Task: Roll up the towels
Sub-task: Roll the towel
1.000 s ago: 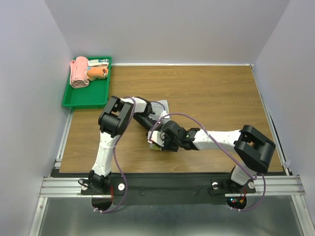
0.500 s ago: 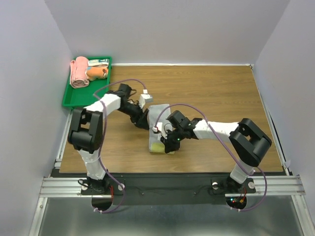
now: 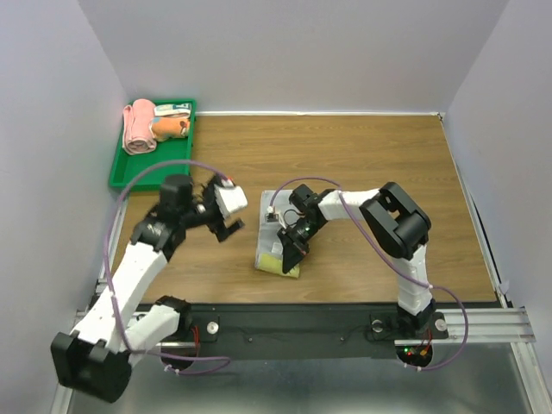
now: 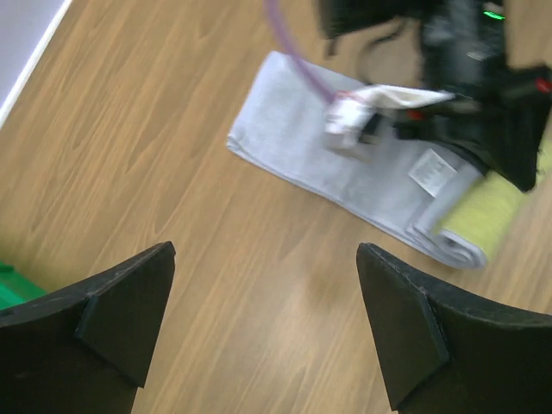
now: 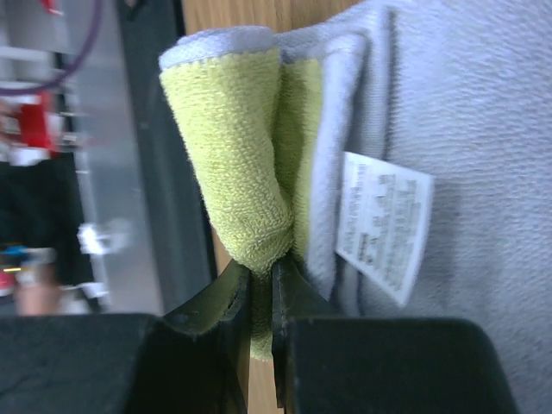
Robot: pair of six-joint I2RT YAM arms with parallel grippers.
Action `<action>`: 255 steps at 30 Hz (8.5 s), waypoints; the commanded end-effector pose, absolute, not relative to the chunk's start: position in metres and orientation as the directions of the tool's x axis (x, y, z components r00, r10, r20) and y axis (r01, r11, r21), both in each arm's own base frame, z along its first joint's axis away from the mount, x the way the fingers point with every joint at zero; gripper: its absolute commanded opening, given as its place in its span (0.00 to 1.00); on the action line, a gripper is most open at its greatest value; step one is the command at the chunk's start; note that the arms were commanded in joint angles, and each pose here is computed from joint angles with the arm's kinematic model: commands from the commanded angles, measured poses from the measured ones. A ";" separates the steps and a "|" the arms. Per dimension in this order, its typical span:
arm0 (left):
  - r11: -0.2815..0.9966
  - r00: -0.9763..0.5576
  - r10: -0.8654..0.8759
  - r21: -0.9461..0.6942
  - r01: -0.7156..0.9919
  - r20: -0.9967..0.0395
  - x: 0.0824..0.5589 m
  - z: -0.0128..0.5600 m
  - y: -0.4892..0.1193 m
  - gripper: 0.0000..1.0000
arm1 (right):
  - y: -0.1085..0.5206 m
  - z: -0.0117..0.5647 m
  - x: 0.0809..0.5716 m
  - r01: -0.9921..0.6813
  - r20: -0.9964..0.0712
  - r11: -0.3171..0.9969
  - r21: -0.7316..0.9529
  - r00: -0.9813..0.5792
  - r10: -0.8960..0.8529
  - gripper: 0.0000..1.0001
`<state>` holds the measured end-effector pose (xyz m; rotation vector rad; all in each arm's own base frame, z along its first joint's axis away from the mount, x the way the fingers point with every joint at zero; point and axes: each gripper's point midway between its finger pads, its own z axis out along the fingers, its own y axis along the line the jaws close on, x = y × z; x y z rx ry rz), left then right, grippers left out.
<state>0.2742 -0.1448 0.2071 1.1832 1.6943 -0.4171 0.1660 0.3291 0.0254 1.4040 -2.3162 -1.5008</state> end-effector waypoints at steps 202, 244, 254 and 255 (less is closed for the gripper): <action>0.051 -0.370 0.880 -0.716 0.696 -0.297 0.184 -0.025 -0.179 0.00 | 0.319 0.144 0.237 -0.953 -0.730 0.234 -0.192 -0.021 -0.683 0.84; 0.168 -0.433 0.745 -0.485 0.858 -0.507 0.266 0.064 -0.142 0.48 | 0.358 0.012 0.151 -0.995 -0.580 -0.082 -0.065 0.104 -0.808 0.01; 0.367 -0.560 0.685 -0.443 0.818 -0.466 0.304 0.031 -0.142 0.37 | 0.354 0.015 0.154 -0.995 -0.543 -0.074 -0.061 0.095 -0.835 0.01; 0.367 -0.562 0.683 -0.446 0.816 -0.467 0.306 0.029 -0.145 0.37 | 0.353 0.015 0.153 -0.995 -0.539 -0.077 -0.059 0.097 -0.837 0.01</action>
